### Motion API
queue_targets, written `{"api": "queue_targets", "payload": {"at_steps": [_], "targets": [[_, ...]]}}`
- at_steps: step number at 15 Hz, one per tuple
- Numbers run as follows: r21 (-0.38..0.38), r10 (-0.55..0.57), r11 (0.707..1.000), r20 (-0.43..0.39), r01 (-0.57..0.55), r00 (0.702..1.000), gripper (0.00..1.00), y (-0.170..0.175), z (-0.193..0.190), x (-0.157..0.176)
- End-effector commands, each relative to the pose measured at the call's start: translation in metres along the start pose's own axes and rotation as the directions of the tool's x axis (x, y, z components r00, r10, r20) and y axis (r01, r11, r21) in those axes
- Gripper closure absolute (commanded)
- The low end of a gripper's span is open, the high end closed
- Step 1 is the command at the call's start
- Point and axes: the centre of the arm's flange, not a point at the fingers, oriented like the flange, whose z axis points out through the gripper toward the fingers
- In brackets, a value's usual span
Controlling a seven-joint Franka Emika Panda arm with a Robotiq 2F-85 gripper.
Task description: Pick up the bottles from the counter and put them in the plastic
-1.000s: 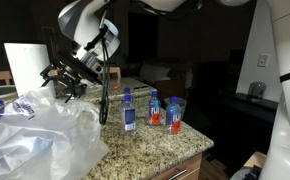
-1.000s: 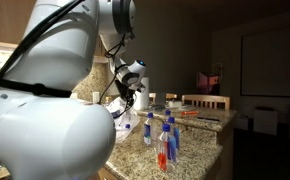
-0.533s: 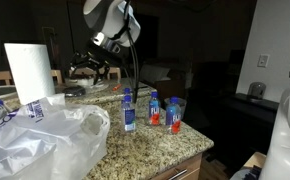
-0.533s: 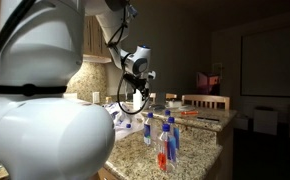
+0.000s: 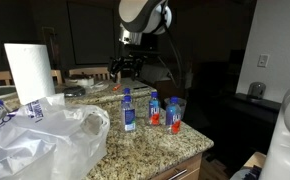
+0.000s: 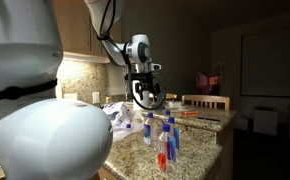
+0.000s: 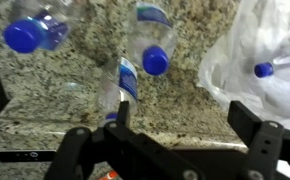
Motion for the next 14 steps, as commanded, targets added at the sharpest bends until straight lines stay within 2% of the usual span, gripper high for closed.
{"api": "queue_targets", "payload": {"at_steps": [1,6,11,14], "targets": [[-0.097,-0.046,0.994,0.048,0.05,0.998,0.0,0.013,-0.017,-0.044],[-0.025,0.001,1.0,0.012,0.0,1.0,0.0,-0.002,0.012,-0.061],[0.003,0.127,0.992,-0.133,-0.128,0.983,0.0,0.003,0.049,-0.059],[0.002,0.157,0.987,-0.183,-0.159,0.971,0.0,0.004,0.059,-0.05]]}}
